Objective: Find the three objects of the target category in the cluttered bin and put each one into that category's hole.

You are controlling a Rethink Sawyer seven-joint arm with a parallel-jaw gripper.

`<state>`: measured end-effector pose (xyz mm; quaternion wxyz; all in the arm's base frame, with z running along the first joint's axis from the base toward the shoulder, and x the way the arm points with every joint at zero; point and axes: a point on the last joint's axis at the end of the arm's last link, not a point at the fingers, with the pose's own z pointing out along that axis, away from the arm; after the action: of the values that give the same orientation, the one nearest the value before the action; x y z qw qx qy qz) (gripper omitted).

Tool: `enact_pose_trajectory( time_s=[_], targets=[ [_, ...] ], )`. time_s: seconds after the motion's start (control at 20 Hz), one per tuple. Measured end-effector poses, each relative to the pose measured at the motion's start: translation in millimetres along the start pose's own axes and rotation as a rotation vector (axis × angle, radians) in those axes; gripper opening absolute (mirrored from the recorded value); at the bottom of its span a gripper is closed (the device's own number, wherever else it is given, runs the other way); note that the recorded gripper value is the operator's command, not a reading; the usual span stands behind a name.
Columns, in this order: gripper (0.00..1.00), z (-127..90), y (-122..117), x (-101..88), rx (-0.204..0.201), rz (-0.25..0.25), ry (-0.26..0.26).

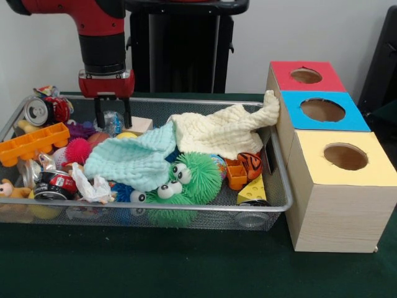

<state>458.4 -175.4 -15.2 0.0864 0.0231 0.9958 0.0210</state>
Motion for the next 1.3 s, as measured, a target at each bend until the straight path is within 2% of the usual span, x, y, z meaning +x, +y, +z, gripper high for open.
enact_pose_trajectory(
  time_s=[0.45,0.85,1.3],
  targets=[
    [1.00,-7.8,-4.7,3.0,0.007,0.007,-0.001],
    [1.00,-24.2,-25.0,4.6,0.036,0.032,-0.018],
    [1.00,-26.7,-26.1,2.3,0.043,0.028,-0.023]
  ],
)
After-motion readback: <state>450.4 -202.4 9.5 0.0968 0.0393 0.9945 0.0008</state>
